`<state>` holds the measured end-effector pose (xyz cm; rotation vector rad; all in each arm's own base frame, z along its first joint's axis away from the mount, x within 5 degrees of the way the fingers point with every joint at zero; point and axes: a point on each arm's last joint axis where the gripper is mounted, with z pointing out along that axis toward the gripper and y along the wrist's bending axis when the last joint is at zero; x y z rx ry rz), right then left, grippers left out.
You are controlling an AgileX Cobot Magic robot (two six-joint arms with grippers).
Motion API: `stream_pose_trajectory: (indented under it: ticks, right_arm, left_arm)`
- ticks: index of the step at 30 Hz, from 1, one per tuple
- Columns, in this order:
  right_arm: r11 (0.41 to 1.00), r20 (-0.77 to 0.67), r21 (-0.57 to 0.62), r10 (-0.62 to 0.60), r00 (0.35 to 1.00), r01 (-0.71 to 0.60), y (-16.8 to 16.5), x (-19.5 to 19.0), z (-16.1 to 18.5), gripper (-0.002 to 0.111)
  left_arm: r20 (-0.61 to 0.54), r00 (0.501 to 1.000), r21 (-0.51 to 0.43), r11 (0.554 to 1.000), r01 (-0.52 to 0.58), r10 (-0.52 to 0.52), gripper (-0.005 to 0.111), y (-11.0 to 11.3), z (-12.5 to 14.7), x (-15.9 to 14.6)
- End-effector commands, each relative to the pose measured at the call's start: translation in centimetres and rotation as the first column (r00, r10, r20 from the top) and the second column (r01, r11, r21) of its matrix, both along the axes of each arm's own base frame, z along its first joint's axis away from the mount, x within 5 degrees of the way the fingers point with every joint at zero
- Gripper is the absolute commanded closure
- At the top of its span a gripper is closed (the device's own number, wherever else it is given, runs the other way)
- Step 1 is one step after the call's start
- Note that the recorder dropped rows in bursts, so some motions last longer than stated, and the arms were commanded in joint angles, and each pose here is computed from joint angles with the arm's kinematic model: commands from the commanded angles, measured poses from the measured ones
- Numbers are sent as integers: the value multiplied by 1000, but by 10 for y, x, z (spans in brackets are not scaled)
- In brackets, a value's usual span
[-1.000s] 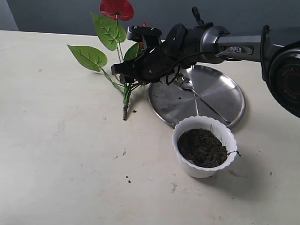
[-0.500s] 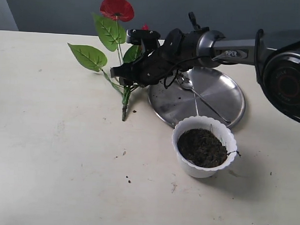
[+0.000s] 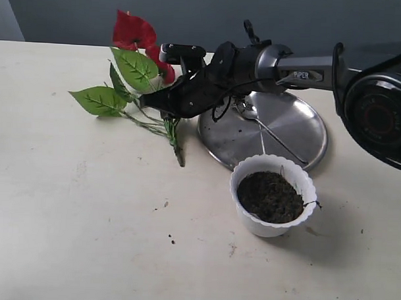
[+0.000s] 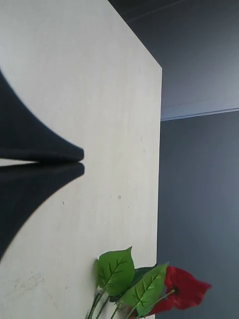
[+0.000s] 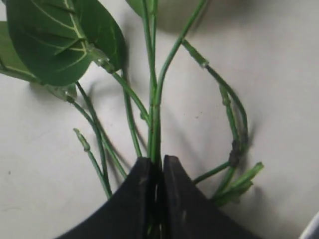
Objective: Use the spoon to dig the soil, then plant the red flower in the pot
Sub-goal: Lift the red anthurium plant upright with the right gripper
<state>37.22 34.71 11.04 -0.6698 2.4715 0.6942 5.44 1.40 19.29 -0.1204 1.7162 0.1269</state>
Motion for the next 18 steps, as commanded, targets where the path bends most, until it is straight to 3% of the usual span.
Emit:
stream_pose_trajectory:
  ticks: [1,5,11,14,18]
  right_arm:
    - [995,83,6,97,992,-98,8,-9,32,109]
    - [986,221,36,148,964,-160,11,-23,84,109]
    - [995,371,76,36,928,-69,-21,-43,124,109]
    - [991,489,128,-89,868,29,-52,-59,148,109]
    - [963,641,224,-263,721,153,-107,-93,176,109]
  left_arm:
    - [-3,1000,-4,1000,-2,2,106,0,-1,0]
    - [-3,1000,-4,1000,-2,2,106,0,-1,0]
    - [-3,1000,-4,1000,-2,2,106,0,-1,0]
    - [-3,1000,-4,1000,-2,2,106,0,-1,0]
    - [-3,1000,-4,1000,-2,2,106,0,-1,0]
